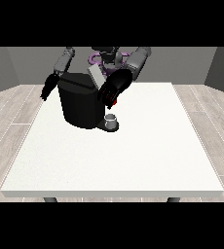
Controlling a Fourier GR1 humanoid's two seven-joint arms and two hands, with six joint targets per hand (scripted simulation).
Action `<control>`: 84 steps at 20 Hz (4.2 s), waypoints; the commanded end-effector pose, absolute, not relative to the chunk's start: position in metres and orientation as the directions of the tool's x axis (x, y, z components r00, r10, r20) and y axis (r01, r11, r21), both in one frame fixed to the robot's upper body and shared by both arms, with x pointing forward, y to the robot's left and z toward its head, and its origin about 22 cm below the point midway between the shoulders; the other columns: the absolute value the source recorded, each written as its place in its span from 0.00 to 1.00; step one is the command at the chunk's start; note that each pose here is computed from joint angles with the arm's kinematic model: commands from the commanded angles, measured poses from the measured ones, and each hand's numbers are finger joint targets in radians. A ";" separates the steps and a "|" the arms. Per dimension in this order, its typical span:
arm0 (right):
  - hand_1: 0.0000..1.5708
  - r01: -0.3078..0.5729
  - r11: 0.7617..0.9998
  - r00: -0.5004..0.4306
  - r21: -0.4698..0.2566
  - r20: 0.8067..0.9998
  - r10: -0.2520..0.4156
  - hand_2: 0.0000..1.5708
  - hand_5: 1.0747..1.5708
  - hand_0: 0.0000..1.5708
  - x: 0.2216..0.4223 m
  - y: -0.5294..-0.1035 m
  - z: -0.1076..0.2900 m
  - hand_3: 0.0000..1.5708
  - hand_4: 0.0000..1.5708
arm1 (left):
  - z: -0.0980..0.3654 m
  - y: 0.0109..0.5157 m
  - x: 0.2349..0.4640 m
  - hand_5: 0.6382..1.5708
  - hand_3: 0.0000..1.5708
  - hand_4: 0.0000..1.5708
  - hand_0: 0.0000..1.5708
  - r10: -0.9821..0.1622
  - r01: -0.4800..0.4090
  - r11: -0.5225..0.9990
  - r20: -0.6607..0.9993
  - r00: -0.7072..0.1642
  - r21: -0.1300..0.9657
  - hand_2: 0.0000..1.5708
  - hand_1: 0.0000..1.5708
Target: Insert the coffee pod into the coffee machine and close the lid
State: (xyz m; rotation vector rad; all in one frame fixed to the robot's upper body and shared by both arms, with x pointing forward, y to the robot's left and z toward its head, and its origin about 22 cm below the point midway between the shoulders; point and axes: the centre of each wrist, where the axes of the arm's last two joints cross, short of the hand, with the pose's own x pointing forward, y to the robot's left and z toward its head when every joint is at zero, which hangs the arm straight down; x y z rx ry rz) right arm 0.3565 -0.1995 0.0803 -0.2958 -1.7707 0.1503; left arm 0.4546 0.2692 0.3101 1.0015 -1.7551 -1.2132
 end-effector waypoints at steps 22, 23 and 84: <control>0.00 0.249 0.935 0.215 -0.253 0.956 0.201 0.00 1.00 0.00 0.279 -0.275 -0.053 0.00 0.00 | 0.064 0.219 0.429 1.00 0.00 0.30 0.00 -0.384 0.305 0.845 0.895 -0.225 0.439 0.00 0.00; 0.00 0.245 0.935 0.248 -0.257 0.949 0.196 0.00 1.00 0.00 0.272 -0.276 -0.057 0.00 0.00 | 0.036 0.218 0.419 1.00 0.00 0.26 0.00 -0.263 0.292 0.909 0.953 -0.149 0.296 0.00 0.00; 0.00 -0.104 0.979 -0.098 -0.177 0.981 0.167 0.00 1.00 0.00 0.410 -0.230 0.102 0.00 0.13 | 0.025 0.269 0.295 1.00 0.00 0.22 0.00 -0.170 0.159 0.967 0.970 -0.175 0.198 0.00 0.00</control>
